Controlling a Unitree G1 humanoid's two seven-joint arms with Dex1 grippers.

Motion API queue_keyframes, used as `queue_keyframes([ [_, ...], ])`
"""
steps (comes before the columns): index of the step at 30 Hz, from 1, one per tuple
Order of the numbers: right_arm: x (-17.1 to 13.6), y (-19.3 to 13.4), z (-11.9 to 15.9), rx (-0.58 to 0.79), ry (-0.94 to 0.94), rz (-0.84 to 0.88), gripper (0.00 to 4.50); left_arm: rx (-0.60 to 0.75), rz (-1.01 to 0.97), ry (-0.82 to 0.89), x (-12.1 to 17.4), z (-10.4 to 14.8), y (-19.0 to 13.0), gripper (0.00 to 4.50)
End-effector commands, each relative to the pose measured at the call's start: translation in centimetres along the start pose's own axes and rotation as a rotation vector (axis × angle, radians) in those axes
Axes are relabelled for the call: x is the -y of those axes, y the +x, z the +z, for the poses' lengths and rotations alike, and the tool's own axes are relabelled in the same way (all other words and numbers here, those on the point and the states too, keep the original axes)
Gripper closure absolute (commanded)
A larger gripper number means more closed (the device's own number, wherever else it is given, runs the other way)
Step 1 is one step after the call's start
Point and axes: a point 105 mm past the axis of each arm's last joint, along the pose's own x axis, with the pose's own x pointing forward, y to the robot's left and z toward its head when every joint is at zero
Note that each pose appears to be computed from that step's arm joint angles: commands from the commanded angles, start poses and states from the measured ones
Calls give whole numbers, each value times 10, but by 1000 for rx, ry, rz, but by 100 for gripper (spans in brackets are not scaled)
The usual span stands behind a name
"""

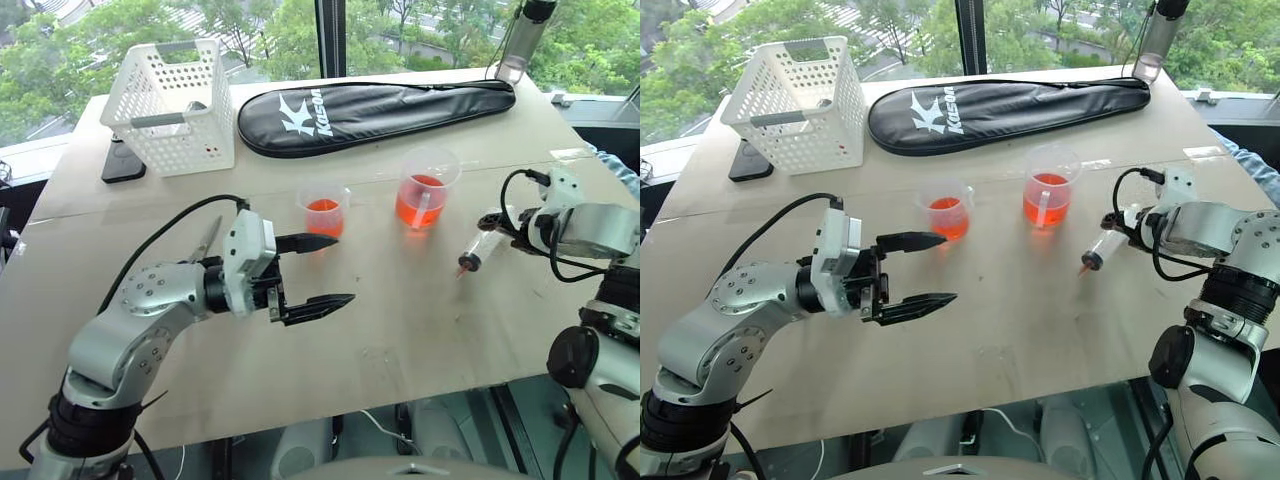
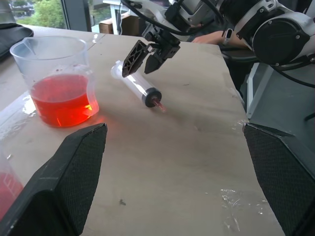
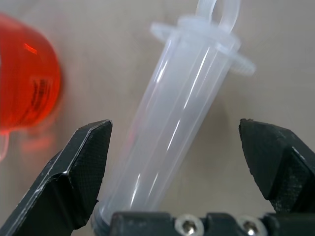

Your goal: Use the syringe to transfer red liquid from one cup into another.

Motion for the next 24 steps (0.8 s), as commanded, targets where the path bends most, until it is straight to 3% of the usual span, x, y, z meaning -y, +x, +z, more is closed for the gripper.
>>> queue_keyframes([
  [1,-8,-11,7,-10,-56,32,3,29,-9,39,7,9,0,0],
  [23,-29,0,0,-138,-1,-31,3,76,-10,37,16,10,-7,0],
  [24,-28,1,-1,-145,-4,-36,26,77,-9,35,17,10,-6,0],
])
